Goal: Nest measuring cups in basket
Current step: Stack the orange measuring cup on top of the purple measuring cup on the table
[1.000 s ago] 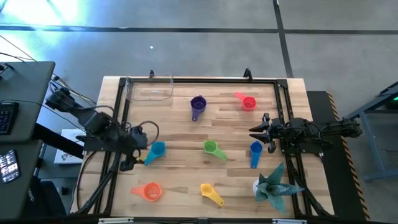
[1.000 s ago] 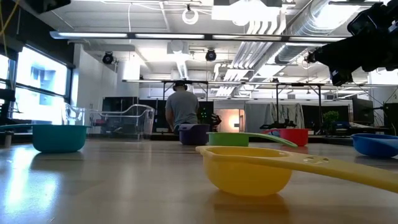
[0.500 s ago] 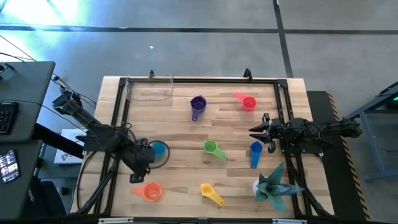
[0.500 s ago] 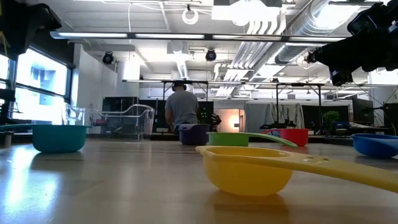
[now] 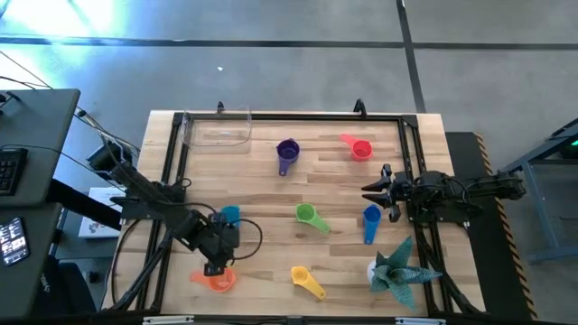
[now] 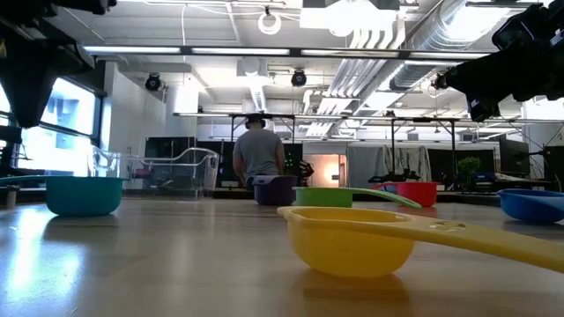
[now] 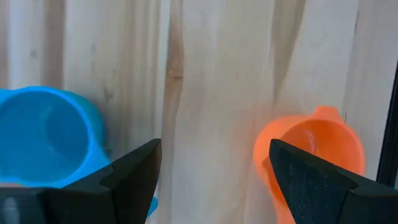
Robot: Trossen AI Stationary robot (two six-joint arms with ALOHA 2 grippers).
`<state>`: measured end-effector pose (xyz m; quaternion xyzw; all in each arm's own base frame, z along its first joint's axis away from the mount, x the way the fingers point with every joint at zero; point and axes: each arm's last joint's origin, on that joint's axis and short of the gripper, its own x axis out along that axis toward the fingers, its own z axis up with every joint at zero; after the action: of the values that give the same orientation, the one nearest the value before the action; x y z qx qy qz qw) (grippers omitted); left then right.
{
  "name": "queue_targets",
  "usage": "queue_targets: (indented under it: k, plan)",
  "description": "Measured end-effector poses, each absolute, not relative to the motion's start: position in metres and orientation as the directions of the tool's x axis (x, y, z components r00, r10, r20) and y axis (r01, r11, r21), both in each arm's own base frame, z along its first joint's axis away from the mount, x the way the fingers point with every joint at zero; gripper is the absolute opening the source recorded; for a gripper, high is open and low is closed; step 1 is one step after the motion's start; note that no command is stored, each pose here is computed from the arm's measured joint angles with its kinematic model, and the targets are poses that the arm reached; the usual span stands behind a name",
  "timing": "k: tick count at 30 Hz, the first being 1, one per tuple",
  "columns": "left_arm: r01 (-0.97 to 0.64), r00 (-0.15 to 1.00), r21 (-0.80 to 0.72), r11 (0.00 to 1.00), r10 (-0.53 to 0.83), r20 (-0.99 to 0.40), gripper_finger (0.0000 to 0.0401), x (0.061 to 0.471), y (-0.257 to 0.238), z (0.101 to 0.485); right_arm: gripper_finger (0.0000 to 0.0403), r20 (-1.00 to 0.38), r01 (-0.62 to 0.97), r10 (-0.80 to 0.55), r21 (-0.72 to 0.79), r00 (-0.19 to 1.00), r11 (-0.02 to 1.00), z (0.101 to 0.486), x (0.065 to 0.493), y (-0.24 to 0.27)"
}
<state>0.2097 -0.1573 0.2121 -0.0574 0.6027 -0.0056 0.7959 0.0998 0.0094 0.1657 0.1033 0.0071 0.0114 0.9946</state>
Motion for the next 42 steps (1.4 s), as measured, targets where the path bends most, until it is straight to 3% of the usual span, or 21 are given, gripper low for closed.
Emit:
queue_targets:
  k: [11,26,31,42]
  plan:
    - [0.003,0.253,-0.118,0.993,-0.115,-0.961,0.0286,0.211,-0.183,0.192,0.0101,-0.012,-0.021,0.024,0.206,1.0,0.978,0.166,0.1,0.009]
    - [0.032,0.173,-0.044,0.999,-0.049,-0.984,0.0278,0.21,-0.195,0.164,0.0101,-0.012,-0.021,0.024,0.205,1.0,0.978,0.166,0.1,0.009]
    - [0.04,0.163,-0.039,0.998,-0.045,-0.986,0.0233,0.211,-0.196,0.161,0.0101,-0.012,-0.021,0.024,0.205,1.0,0.978,0.166,0.1,0.009]
    - [0.052,0.163,-0.059,0.997,-0.067,-0.984,0.0076,0.212,-0.197,0.161,0.0101,-0.012,-0.021,0.024,0.205,1.0,0.978,0.166,0.1,0.009]
